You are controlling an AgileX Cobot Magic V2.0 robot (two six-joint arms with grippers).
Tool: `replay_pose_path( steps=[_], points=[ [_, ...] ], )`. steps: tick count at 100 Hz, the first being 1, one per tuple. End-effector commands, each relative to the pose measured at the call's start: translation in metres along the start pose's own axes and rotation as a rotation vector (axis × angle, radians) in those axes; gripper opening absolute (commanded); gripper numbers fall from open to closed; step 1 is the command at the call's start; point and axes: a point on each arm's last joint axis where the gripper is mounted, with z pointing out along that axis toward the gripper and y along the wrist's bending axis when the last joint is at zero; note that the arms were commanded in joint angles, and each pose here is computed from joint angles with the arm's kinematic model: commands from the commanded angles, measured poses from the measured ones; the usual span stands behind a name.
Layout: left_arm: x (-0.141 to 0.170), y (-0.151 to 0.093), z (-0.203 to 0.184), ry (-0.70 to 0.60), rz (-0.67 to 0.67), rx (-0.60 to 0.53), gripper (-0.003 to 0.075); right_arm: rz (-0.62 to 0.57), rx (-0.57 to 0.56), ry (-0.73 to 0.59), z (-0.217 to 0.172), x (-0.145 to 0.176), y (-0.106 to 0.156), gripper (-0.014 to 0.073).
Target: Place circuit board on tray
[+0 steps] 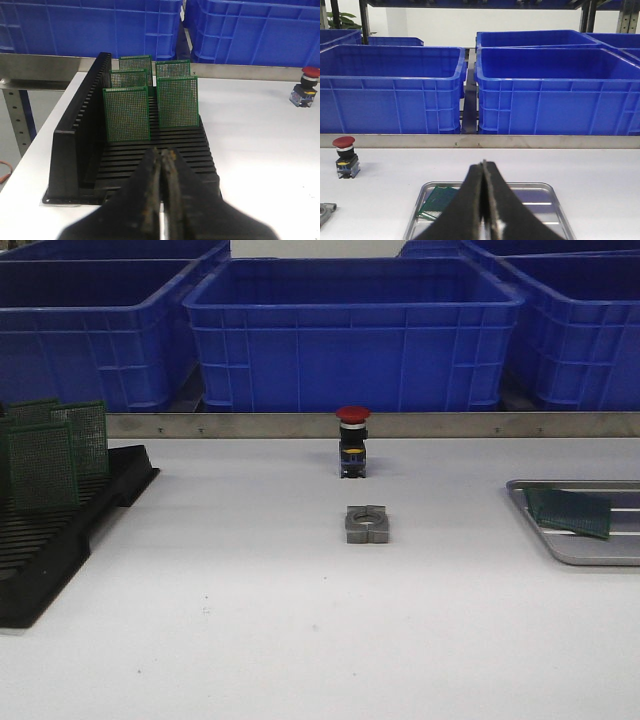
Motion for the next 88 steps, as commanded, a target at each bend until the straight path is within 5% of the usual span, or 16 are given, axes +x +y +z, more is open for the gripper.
replay_pose_path(
  steps=[1,88],
  points=[
    [0.0077,0.0005,0.0016,-0.058,-0.015,0.008,-0.0020,-0.009,-0.006,-0.120,-0.0031,-0.0126,0.0006,-0.0113],
    [0.0077,0.0005,0.0016,-0.058,-0.015,0.008,-0.0020,-0.009,-0.005,-0.098,-0.0029,-0.0108,0.0005,-0.0113]
  ],
)
